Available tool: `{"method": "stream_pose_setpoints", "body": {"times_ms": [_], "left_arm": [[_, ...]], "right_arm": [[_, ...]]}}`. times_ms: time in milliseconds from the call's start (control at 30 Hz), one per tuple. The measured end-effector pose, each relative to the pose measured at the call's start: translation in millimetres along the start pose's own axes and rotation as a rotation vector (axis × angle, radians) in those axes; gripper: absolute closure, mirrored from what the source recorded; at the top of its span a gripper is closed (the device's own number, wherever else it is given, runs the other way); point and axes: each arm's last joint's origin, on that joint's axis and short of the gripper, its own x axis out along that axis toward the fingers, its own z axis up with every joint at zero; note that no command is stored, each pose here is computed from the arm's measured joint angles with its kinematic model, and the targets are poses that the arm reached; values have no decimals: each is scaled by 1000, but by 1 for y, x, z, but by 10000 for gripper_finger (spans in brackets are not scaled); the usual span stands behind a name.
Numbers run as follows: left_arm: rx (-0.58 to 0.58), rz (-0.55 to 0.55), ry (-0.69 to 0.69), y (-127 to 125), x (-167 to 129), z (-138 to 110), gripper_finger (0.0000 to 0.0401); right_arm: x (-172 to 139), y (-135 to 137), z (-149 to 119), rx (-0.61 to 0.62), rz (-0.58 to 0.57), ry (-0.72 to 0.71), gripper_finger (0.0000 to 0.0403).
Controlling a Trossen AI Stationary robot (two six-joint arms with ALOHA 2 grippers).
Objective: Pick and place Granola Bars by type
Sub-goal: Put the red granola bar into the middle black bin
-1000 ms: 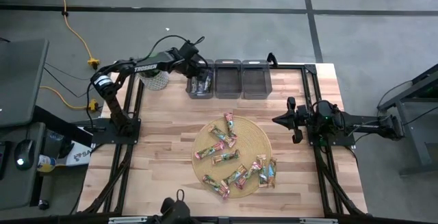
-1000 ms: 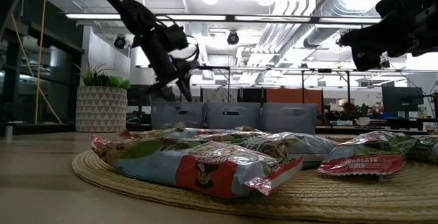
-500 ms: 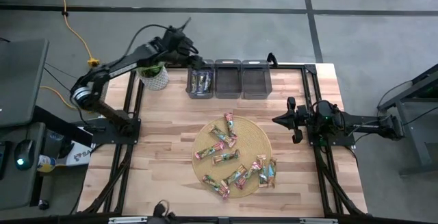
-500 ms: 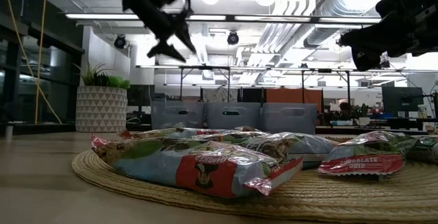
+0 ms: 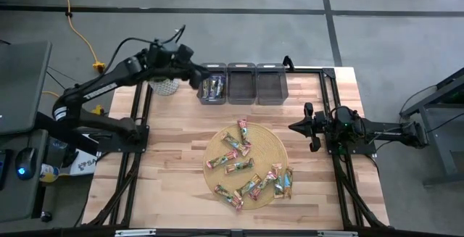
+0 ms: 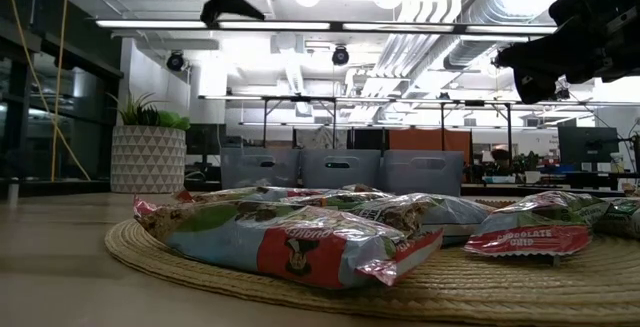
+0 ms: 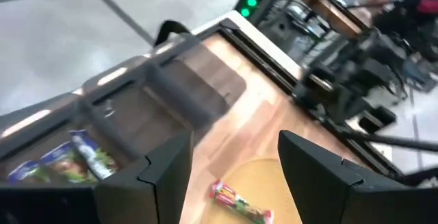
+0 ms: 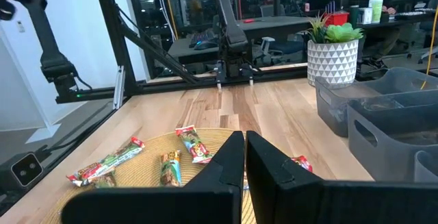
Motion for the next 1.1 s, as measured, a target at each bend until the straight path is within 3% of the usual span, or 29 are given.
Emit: {"method": "stream_pose_setpoints", "body": {"times_ms": [233,433,733,1100], "left_arm": [[97,-4,-68,-41,-4,-14,190],[81,-31,-125,-63,7,-35,190],[-103,-40,-213,-49,19,-113,190],[-281,-39,-345,-15,6,-195,190]], "right_arm": [[0,0,0,0,0,0,402],[0,0,0,0,0,0,402],[0,0,0,0,0,0,402],[0,0,0,0,0,-1,402]]}}
